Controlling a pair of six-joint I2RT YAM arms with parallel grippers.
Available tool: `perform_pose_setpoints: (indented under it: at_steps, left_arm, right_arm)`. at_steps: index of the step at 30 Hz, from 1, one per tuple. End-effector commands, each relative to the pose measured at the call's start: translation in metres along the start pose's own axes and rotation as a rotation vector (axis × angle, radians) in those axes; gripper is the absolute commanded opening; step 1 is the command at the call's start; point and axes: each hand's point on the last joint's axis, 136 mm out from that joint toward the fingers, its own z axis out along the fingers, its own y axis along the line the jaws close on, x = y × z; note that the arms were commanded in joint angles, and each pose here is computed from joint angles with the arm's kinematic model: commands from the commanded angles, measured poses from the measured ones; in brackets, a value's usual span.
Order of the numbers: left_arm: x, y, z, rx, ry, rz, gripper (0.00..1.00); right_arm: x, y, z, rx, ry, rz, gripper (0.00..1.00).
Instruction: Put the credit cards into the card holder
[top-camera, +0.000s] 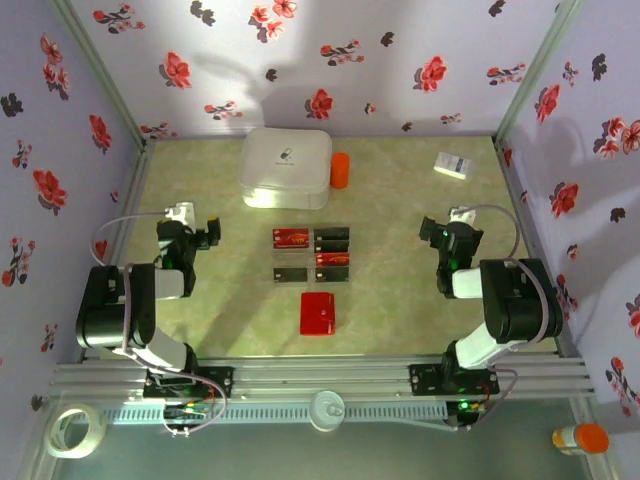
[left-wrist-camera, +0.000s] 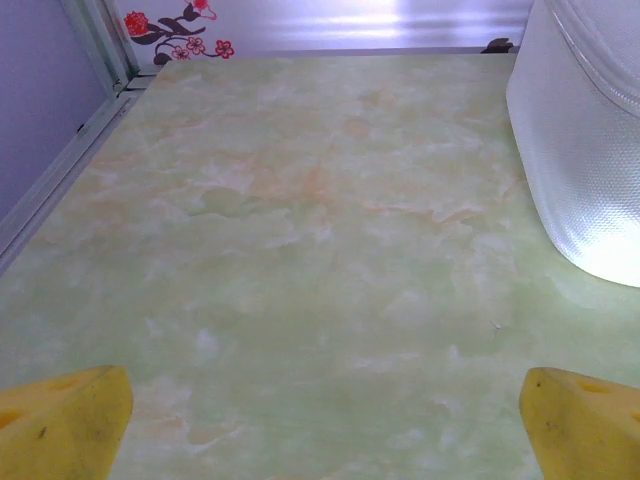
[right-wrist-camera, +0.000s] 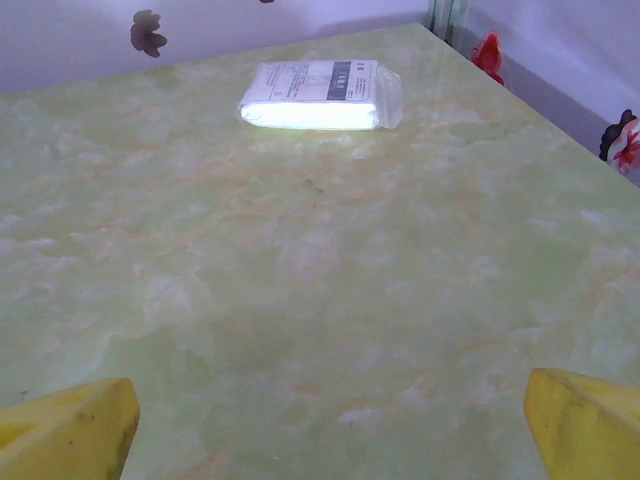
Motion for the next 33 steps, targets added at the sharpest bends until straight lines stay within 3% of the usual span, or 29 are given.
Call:
perform_pose_setpoints:
  at_steps: [1,23,33]
  left_arm:
    - [0.000,-0.003,-0.001,0.013,-0.008,0.003,1.00]
    - [0.000,-0.003,-0.001,0.013,-0.008,0.003,1.00]
    - [0.000,0.009,0.000,-0.049,-0.004,-0.025,1.00]
  right_arm:
    - [-0.008,0.000,0.002,-0.006,-0.018,-0.010,0.99]
    - [-0.009,0.001,0.002,-0.007,-0.019,-0.010,0.99]
    - [-0.008,0.001,0.002,-0.011,-0.013,-0.008,0.99]
